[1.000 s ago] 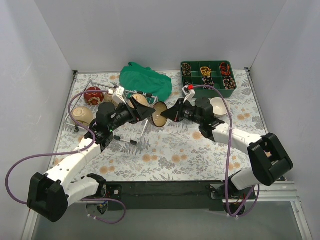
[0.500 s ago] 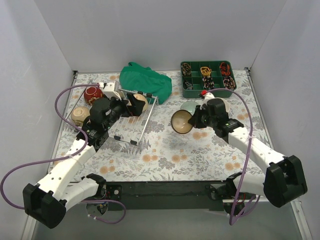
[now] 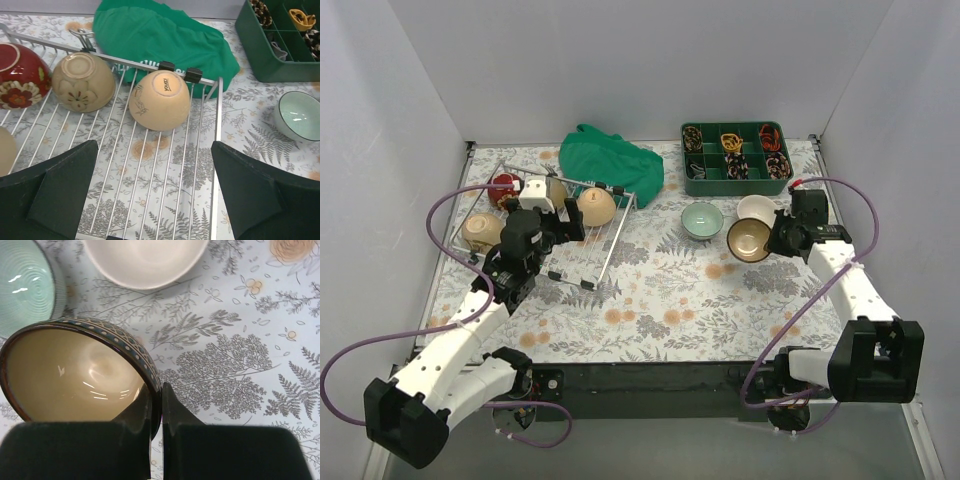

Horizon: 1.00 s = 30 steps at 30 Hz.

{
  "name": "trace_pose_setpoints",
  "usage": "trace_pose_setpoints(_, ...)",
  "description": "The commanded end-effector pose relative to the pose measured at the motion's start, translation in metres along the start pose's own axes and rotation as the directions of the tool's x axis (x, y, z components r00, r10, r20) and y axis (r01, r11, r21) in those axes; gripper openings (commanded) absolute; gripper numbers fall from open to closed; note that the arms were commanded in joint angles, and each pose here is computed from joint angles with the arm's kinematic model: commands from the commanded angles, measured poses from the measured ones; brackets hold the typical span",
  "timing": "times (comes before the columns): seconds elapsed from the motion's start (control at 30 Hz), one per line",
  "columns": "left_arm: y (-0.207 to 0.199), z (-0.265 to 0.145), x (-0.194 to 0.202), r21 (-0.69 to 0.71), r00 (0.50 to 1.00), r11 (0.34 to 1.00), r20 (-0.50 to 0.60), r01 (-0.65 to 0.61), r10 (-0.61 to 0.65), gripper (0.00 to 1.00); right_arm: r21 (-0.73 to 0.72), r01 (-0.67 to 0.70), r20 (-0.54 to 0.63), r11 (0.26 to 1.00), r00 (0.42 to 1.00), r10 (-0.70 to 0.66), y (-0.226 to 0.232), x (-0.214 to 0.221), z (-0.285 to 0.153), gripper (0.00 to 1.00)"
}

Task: Unload the bowls from the dish rack

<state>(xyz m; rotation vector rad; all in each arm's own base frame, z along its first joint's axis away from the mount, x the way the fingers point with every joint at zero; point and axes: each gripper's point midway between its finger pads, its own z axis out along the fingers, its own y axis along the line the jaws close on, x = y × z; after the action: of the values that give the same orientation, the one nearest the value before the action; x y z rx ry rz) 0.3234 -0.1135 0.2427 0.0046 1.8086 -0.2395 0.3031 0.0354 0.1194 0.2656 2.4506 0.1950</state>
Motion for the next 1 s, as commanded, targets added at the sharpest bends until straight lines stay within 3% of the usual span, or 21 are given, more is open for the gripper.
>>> trace_pose_setpoints(0.0,0.018,-0.008,-0.012,-0.084,0.998,0.996,0.059,-0.033,0.038,0.98,0.002,-0.057,0.013,0.998,0.998,0.057,-0.003,-0.021,0.002,0.01)
trace_pose_setpoints(0.33,0.019,-0.010,-0.014,-0.085,0.996,0.995,0.073,-0.044,0.050,0.98,0.022,-0.102,-0.112,0.995,0.988,0.104,-0.014,0.002,0.040,0.01)
trace_pose_setpoints(0.57,0.018,-0.010,-0.012,-0.079,0.996,0.996,0.072,-0.044,0.050,0.98,0.019,-0.115,-0.116,0.993,0.986,0.116,-0.015,0.007,0.052,0.12)
trace_pose_setpoints(0.77,0.016,-0.009,-0.011,-0.072,0.997,0.997,0.070,-0.037,0.042,0.98,0.004,-0.112,-0.119,0.994,0.987,0.112,-0.013,0.010,0.048,0.39)
trace_pose_setpoints(0.8,0.016,-0.008,-0.010,-0.069,0.997,0.997,0.065,-0.038,0.043,0.98,0.004,-0.110,-0.115,0.994,0.987,0.110,-0.013,0.010,0.047,0.50)
trace_pose_setpoints(0.97,0.013,-0.005,-0.005,-0.058,0.998,0.998,0.050,-0.032,0.034,0.98,-0.016,-0.102,-0.036,0.995,0.994,0.101,-0.009,-0.006,0.024,0.72)
